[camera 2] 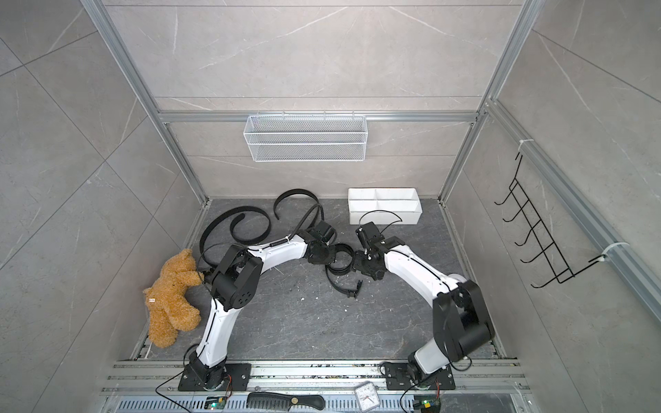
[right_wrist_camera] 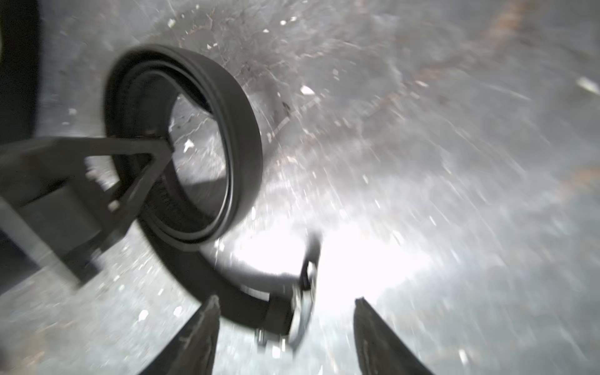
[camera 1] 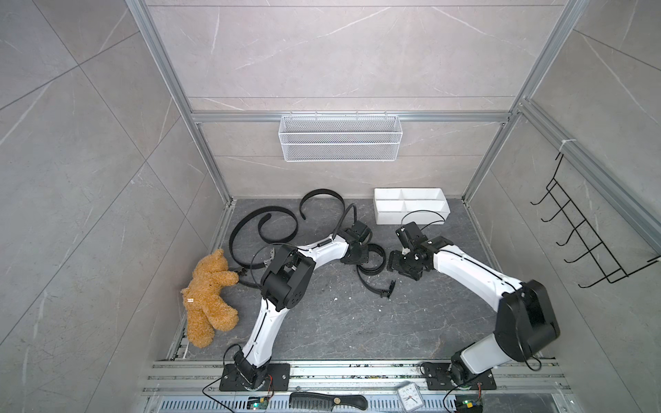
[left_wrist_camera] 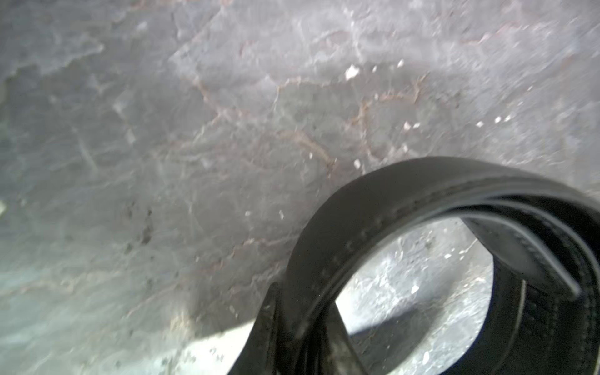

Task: Place the belts into the storage roll
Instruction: Roll the belt at the center of the board.

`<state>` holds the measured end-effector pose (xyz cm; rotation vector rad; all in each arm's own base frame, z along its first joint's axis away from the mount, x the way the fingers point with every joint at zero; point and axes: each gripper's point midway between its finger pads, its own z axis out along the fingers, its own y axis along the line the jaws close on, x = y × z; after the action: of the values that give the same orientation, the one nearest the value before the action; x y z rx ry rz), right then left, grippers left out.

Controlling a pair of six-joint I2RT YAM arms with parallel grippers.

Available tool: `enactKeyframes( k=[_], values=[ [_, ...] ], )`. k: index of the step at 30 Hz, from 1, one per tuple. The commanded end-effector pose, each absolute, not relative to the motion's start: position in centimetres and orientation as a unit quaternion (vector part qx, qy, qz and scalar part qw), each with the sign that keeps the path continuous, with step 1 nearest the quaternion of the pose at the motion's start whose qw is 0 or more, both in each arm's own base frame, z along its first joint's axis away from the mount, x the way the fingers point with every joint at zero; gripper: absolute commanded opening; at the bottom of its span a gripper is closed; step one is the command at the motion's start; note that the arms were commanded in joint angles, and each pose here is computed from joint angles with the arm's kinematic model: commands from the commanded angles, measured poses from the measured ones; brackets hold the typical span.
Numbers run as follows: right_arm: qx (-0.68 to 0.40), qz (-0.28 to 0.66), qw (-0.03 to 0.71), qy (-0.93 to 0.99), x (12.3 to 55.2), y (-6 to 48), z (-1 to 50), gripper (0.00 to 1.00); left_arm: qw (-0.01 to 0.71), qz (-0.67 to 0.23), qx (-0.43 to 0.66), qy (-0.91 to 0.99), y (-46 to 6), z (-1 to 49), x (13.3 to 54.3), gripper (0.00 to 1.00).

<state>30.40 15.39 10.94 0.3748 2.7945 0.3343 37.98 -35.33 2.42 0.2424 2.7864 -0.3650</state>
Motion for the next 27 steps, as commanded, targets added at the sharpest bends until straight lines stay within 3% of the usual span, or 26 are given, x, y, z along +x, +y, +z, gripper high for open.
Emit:
enactKeyframes(
  k=[1, 8, 13, 27],
  values=[
    [0.179, 0.107, 0.105, 0.972, 25.8, 15.6, 9.7, 0.66, 0.087, -0.018, 0.088, 0.992, -30.9, 0.1, 33.9, 0.02],
    [0.29, 0.149, 0.087, 0.941, 21.4, 19.1, 6.7, 0.65, 0.074, 0.0, 0.091, 0.993, -30.0, -0.1, 32.4, 0.01],
    [0.364, 0.156, 0.106, 0.912, 22.0, 18.8, 6.6, 0.68, 0.074, 0.012, 0.091, 0.993, -29.3, -0.1, 31.9, 0.01],
    [0.43, 0.173, 0.1, 0.88, 23.7, 20.8, 3.1, 0.66, 0.07, 0.012, 0.084, 0.994, -29.3, -0.3, 30.8, 0.01]
  ],
)
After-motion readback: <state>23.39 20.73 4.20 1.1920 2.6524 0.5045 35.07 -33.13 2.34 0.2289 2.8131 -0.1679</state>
